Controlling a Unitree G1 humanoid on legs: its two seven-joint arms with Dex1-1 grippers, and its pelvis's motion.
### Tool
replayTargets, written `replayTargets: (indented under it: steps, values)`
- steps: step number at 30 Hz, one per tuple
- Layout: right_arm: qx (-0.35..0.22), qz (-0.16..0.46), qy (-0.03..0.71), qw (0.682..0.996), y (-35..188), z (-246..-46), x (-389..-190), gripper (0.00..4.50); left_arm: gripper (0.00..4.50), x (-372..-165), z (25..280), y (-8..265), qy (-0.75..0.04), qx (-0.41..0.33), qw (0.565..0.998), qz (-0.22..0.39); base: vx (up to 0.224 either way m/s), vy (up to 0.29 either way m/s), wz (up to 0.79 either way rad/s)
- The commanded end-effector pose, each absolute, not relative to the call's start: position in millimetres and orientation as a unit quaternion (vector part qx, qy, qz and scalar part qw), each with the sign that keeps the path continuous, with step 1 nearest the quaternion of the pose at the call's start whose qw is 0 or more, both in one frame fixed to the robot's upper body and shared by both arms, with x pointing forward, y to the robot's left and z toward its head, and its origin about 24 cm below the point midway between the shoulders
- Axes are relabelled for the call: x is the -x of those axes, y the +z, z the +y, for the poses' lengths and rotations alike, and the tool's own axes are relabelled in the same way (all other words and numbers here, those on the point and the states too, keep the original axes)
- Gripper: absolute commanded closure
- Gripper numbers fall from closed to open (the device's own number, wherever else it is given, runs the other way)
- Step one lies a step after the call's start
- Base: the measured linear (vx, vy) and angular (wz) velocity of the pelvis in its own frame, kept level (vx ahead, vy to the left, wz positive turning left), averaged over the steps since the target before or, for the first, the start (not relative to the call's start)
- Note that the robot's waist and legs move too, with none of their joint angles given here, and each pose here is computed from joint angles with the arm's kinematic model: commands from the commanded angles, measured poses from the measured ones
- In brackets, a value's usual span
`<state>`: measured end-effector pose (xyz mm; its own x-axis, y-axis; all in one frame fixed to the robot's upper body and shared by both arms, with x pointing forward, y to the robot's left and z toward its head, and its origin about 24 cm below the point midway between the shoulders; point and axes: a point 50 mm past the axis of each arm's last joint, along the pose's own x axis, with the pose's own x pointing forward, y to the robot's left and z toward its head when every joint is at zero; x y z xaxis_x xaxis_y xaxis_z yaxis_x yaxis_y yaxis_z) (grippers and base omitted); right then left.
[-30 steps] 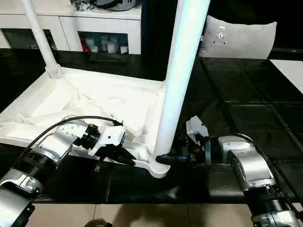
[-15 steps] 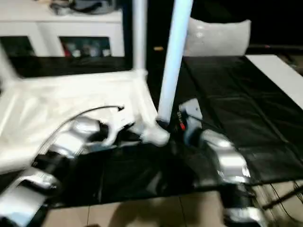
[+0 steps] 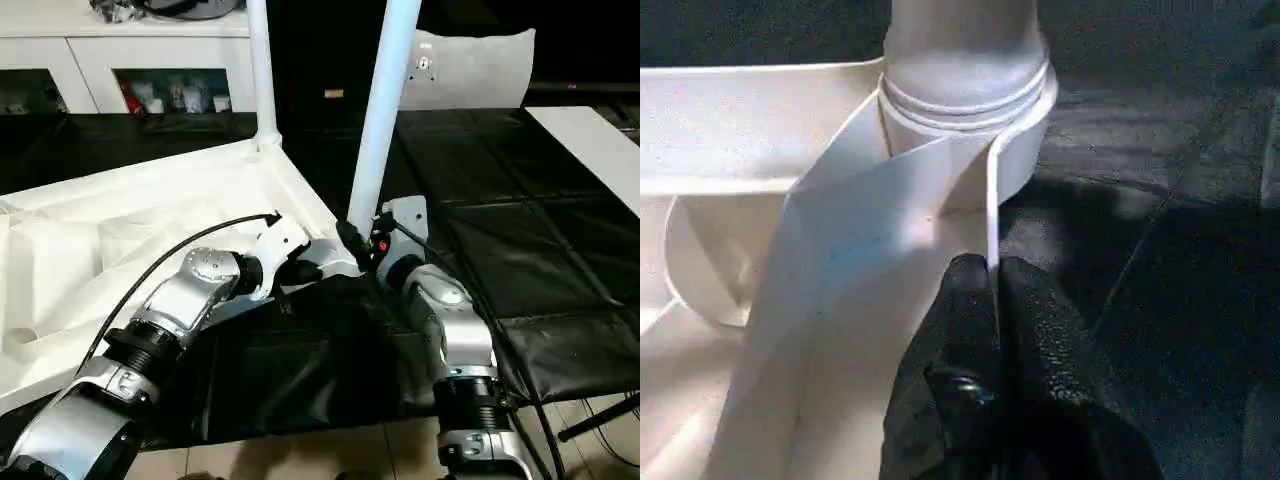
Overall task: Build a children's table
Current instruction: Rotate leg to tighten
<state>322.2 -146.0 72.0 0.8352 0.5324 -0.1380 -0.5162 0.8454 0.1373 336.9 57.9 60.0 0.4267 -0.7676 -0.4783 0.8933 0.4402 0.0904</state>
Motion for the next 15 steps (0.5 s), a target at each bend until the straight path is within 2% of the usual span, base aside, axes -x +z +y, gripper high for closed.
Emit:
replayTargets:
  steps: [1, 2, 4, 6, 8, 9, 11, 12, 15]
  values:
    - [-0.045, 0.077, 0.334, 0.938, 75, -132.7, -318.4, 1.23, 4.50, -334, 45, 76, -0.545, -0.167, 0.811, 0.134, 0.000, 0.000, 0.00]
    - [-0.044, 0.077, 0.353, 0.931, 76, -137.9, -316.4, 1.04, 4.50, -334, 50, 75, -0.553, -0.171, 0.804, 0.139, 0.000, 0.000, 0.00]
    - [-0.043, 0.077, 0.362, 0.928, 77, -140.3, -315.4, 0.99, 4.50, -334, 53, 74, -0.556, -0.172, 0.800, 0.141, 0.000, 0.000, 0.00]
    - [0.003, 0.085, 0.440, 0.894, 81, -160.9, -304.2, 0.77, 4.50, -331, 72, 70, -0.591, -0.183, 0.770, 0.157, 0.000, 0.000, 0.00]
    - [0.006, 0.089, 0.454, 0.886, 81, -163.9, -301.8, 0.77, 4.50, -330, 74, 70, -0.599, -0.189, 0.762, 0.158, 0.000, 0.000, 0.00]
    - [0.012, 0.100, 0.491, 0.865, 82, -171.4, -295.5, 0.77, 4.50, -327, 82, 69, -0.625, -0.205, 0.737, 0.157, 0.000, 0.000, 0.00]
    - [0.013, 0.108, 0.507, 0.855, 83, -174.6, -292.8, 0.77, 4.50, -325, 85, 69, -0.637, -0.211, 0.724, 0.159, 0.000, 0.000, 0.00]
    - [0.025, 0.122, 0.537, 0.834, 82, -179.7, -287.6, 0.77, 4.50, -322, 91, 68, -0.656, -0.227, 0.702, 0.161, 0.000, 0.000, 0.00]
    - [0.046, 0.135, 0.568, 0.811, 80, -184.0, -282.1, 0.77, 4.50, -319, 97, 68, -0.684, -0.238, 0.670, 0.162, 0.000, 0.000, 0.00]
